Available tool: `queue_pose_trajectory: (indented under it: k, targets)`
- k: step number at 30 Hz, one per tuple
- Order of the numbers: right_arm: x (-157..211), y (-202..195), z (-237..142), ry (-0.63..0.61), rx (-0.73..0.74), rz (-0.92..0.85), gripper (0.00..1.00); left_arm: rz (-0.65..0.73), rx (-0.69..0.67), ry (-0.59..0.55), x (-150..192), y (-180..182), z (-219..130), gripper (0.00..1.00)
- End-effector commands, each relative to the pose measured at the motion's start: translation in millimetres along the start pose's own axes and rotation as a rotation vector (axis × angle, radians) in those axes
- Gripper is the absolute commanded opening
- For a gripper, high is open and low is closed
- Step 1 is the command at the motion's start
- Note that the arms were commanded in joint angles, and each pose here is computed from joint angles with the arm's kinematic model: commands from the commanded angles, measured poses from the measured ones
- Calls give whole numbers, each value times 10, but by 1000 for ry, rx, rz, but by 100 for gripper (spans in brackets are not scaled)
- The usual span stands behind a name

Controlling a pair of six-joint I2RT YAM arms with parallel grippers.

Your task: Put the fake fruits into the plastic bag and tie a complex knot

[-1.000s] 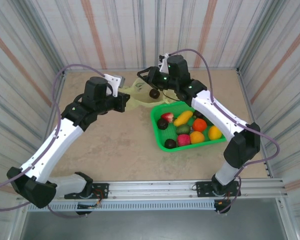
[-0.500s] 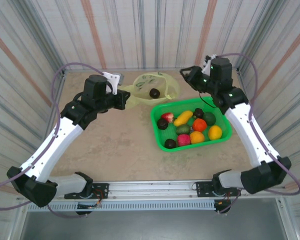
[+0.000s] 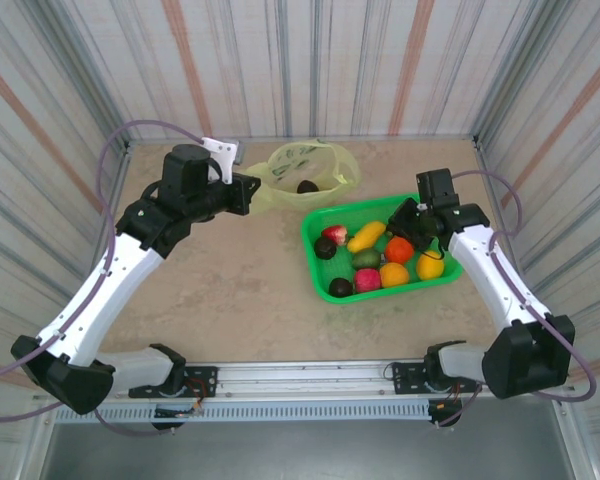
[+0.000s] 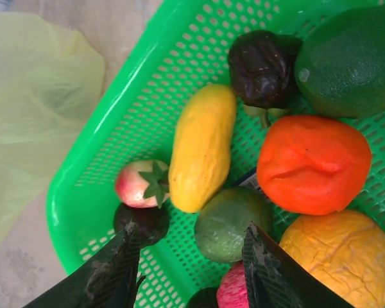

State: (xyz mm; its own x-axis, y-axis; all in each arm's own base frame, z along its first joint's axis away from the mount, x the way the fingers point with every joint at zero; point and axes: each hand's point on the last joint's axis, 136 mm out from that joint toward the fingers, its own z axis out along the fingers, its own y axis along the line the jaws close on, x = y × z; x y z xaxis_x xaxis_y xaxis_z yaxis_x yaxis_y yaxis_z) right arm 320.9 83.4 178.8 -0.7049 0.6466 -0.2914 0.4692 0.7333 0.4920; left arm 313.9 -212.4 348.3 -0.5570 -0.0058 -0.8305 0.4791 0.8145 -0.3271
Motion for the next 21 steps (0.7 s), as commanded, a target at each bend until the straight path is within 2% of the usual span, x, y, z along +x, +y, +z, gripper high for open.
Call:
queue_pose_trajectory:
  k: [1,5,8,12,21]
  targets:
    - [-53,-99,61,-11,82,-14,49,8,22,-11,-56,-72,-82,0]
    - [-33,-195,247,34,190,-181,63,7,28,-9,-37,-80,-88,0]
    - [-21,-299,339,18,324,-315,77,11,26,-11,-33,-72,-100,0]
    - [24,-426,487,45,405,-376,92,21,24,-14,-43,-76,-110,0]
    - [68,-656,752,77,489,-392,93,30,32,-23,-70,-98,-139,0]
